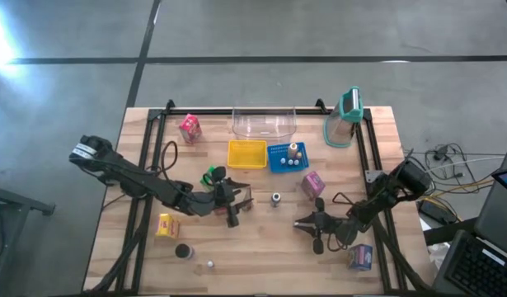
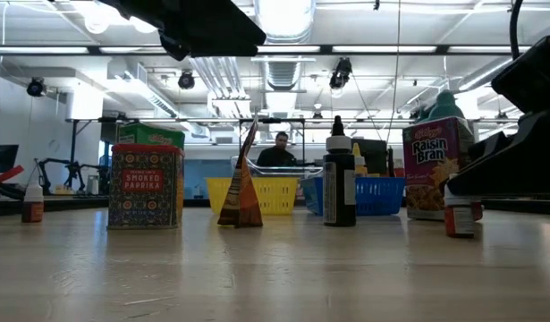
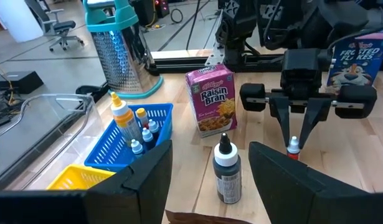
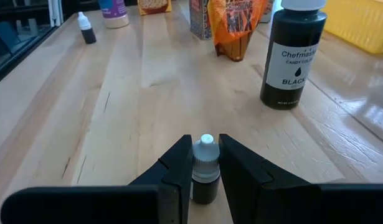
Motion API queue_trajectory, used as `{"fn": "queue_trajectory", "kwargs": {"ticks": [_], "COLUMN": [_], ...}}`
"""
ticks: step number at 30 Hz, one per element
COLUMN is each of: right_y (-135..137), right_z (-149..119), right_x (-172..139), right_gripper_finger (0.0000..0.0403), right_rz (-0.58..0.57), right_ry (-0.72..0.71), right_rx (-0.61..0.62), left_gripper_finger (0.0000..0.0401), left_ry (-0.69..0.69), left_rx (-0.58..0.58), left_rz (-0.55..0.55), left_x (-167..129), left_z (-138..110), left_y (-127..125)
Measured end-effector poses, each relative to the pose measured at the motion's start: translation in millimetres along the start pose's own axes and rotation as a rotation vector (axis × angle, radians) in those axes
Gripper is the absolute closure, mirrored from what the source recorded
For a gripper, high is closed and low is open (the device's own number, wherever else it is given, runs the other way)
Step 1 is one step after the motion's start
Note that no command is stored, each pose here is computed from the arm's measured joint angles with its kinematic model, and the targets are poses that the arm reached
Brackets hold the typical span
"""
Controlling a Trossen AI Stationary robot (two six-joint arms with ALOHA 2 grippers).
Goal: Pick & Place Kitchen Items
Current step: Move the red food coloring bottle, then put the black food coloring bottle into the blue bin
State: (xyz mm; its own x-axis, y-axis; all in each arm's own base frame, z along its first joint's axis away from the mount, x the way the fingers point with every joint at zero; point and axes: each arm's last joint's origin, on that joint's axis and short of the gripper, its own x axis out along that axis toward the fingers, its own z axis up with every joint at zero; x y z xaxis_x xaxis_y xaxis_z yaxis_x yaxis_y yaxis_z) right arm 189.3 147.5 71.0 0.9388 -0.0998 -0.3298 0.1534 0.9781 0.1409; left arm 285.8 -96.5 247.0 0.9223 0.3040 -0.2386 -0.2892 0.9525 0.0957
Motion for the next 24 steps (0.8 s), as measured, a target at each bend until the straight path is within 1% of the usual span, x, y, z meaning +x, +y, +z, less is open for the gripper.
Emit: {"fn": "queue_trajectory", "kwargs": {"ticks": [4,6,16,20,24], "right_y": [0,0,1,3,6], "right_z": [2,2,3,13,29], "right_x": [-1,-1,-1,-3,-9], "right_gripper_finger": [0.0336,0.033,0.0264,0.0248,0.0244], "right_rz": [0.004,0.004,0.009,0.025,0.047], "right_ry": [0.001,0.001,-0.004,-0.035,-0.086], "right_rx": [-0.006,-0.003,0.014,0.009,-0.004], "left_gripper_finger": [0.0183,0.0183,0.0183,0.0183,0.0183], "left_ry": [0.0,0.0,0.001,0.001,0.002], "left_rx": [0.0,0.0,-0.001,-0.001,-0.001], "left_rz": [0.0,0.0,-0.002,-0.004,-0.004], "left_x": [0,0,0,0,0], "left_z": [0,0,0,0,0], "left_y": [0,0,0,0,0]}}
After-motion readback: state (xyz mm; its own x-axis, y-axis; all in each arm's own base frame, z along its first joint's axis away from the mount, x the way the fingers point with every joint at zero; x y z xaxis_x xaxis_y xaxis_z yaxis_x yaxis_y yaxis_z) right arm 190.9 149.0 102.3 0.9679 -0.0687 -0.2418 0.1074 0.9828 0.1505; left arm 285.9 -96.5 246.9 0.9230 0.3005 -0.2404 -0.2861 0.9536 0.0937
